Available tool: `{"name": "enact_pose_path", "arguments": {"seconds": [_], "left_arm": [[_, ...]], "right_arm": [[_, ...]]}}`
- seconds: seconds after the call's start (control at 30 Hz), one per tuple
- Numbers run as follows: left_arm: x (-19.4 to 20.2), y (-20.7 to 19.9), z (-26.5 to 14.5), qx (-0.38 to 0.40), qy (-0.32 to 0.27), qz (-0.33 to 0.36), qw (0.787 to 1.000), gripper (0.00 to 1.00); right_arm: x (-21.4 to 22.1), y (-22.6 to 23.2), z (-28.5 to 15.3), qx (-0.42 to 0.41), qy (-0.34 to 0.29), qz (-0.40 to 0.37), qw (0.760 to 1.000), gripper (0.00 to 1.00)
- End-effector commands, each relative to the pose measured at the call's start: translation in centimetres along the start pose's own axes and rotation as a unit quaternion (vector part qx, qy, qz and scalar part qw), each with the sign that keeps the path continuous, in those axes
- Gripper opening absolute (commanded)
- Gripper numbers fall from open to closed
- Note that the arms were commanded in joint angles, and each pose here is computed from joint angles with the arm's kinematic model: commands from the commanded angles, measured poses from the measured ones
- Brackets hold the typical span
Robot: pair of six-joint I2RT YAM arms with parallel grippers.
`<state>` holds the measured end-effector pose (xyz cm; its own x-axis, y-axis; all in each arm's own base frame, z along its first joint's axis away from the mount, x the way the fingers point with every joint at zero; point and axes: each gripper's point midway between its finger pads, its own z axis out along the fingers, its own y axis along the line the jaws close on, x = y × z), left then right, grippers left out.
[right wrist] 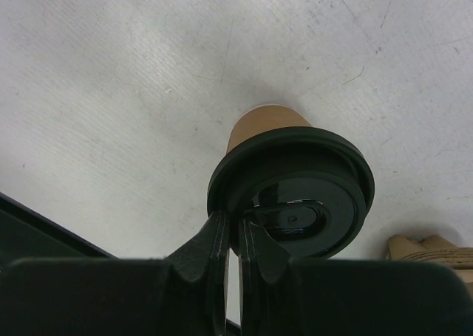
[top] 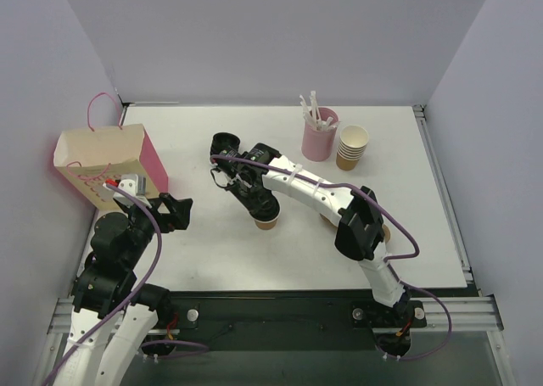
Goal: Pack the takeout coffee
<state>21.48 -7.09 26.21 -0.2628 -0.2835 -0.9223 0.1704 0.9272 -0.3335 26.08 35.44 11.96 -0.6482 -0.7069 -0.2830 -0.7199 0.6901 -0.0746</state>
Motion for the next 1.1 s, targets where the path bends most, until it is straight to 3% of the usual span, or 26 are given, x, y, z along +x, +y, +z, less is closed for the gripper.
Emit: {"name": "enact_pose_path", "arguments": {"seconds": [0.0, 0.53, 1.07], "left_arm": [[-1.3, -0.3, -0.4, 0.003, -0.020, 0.009, 1.000, 0.97], [-1.3, -0.2, -0.5, 0.003, -0.020, 0.009, 1.000, 0.97], [-1.3, -0.2, -0.5, 0.003, -0.021, 0.009, 1.000, 0.97]], "right_arm": [[1.8, -0.8, -2.5, 0.022, 0.024, -0.009, 0.999, 0.00], [1.3, -1.1, -4.0, 0.025, 0.005, -0.015, 1.000, 0.00], [3.0, -0.7, -2.1, 0.017, 0.049, -0.019, 0.998, 0.00]]}}
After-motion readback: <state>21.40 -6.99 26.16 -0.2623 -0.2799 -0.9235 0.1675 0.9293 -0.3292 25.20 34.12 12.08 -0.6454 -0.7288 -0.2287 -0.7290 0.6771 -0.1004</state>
